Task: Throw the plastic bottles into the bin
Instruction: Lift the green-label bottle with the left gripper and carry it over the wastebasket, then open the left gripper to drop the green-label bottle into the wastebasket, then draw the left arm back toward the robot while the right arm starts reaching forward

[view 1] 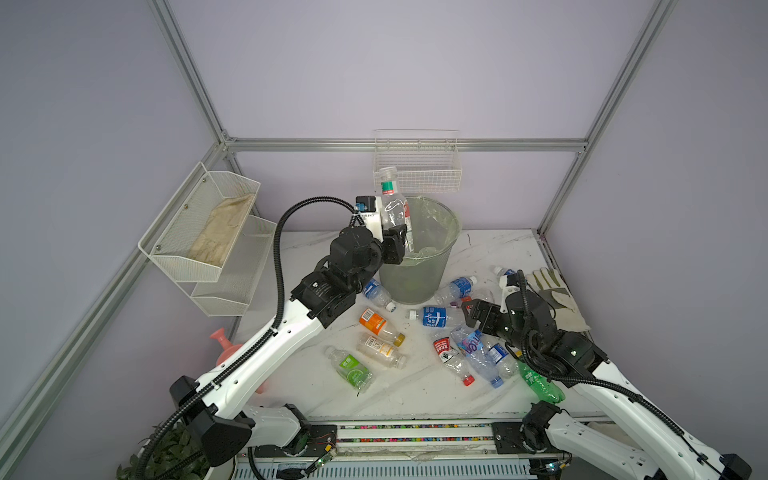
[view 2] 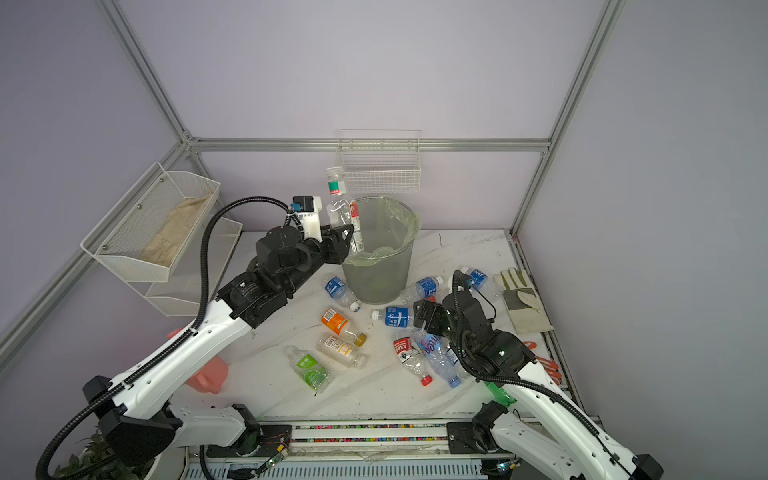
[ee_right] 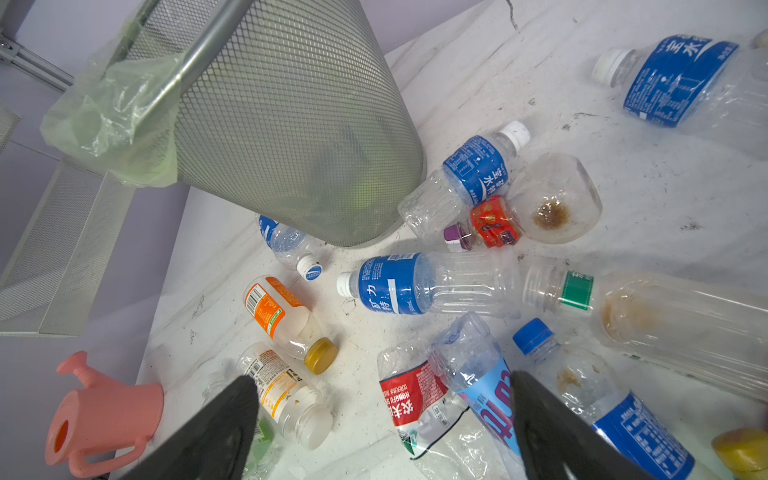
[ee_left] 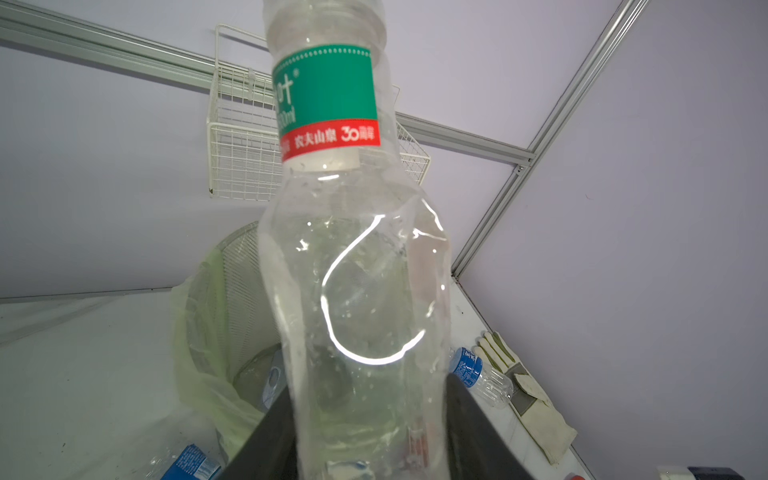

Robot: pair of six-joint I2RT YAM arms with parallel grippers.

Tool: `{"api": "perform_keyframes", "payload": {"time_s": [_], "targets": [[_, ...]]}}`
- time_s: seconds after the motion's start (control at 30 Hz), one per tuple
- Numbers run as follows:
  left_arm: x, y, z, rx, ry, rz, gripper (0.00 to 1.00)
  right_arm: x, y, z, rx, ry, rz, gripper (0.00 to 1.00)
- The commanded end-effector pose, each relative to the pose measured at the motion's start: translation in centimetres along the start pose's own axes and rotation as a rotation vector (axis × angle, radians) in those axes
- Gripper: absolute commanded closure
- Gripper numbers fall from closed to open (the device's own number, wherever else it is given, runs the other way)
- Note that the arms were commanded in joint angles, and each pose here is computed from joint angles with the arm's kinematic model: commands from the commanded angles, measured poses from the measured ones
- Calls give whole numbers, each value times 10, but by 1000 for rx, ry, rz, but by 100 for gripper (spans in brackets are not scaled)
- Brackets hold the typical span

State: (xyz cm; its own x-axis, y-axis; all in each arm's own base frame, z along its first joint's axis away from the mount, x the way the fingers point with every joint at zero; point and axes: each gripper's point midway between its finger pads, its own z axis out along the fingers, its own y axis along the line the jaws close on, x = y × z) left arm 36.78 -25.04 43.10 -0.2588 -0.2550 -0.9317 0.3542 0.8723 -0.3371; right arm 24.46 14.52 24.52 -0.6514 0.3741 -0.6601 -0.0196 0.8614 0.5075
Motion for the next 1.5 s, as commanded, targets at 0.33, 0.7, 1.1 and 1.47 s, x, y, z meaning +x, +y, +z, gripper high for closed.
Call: {"api": "perform_keyframes", "payload": {"time_s": [0.33,0.7,1.1,1.47], "targets": [[-62,-29,18,105,-13,-22,1,-1,-5,-9,10,-11,14,4],[-95,-28,-57,117,-136,4,0,2,2,2,-8,11,13,4],[-46,16,-116,49,-92,-9,0,9,0,6,-1,45,11,3],[85,87,-150,-116,154,-36,0,35,9,31,-17,193,-106,3]]}}
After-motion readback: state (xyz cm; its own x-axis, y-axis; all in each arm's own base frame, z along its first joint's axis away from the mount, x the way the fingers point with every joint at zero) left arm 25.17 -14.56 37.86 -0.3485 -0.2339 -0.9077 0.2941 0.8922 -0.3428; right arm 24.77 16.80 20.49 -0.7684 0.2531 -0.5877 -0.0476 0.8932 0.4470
